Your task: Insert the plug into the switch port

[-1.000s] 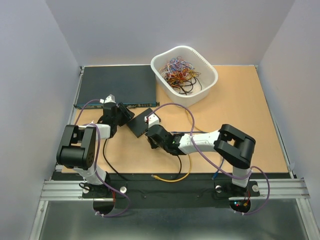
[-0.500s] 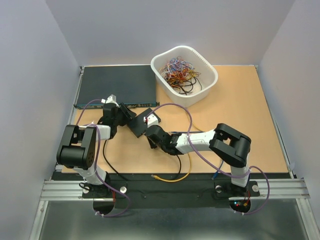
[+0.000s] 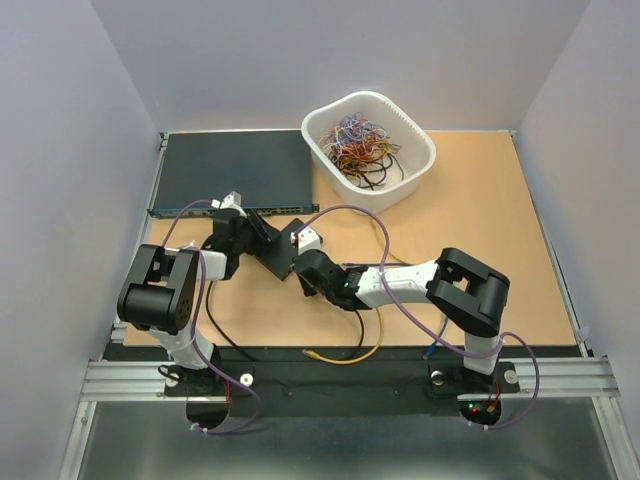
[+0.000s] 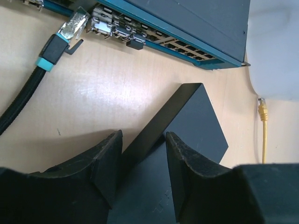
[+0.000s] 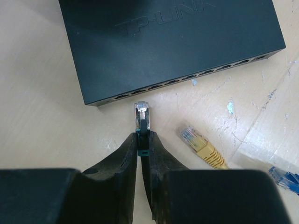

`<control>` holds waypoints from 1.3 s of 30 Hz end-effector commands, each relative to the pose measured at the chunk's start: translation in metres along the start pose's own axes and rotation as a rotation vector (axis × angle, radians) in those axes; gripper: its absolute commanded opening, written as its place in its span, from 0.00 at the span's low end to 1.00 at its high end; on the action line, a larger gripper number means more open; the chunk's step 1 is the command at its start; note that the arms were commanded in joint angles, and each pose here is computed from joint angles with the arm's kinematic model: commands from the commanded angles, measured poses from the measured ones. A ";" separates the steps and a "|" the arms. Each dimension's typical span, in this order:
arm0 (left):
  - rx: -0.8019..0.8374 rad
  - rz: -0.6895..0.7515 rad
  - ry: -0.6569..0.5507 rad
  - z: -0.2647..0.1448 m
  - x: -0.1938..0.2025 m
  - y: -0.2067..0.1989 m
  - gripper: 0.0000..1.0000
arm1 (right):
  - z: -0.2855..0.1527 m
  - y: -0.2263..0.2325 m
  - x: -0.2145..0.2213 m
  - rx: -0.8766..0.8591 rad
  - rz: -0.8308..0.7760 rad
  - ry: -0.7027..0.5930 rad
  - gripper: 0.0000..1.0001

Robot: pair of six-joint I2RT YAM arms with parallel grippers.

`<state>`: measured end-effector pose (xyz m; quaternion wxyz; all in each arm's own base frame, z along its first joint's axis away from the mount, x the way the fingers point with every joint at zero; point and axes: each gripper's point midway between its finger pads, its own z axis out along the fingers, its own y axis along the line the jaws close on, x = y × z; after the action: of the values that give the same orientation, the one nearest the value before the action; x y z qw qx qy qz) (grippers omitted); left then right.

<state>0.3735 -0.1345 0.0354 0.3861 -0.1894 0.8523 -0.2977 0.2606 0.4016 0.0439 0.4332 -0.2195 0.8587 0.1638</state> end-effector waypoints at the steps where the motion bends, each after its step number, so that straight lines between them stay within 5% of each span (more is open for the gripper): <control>1: 0.026 0.009 0.007 0.001 0.002 -0.008 0.53 | -0.009 0.002 -0.026 -0.005 0.035 -0.066 0.00; 39: 0.027 0.016 0.019 0.001 0.011 -0.009 0.53 | 0.011 0.021 -0.020 -0.053 0.038 -0.033 0.00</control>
<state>0.3723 -0.1416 0.0361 0.3868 -0.1818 0.8527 -0.3004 0.2580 0.4114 0.0354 0.4181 -0.2289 0.8620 0.1726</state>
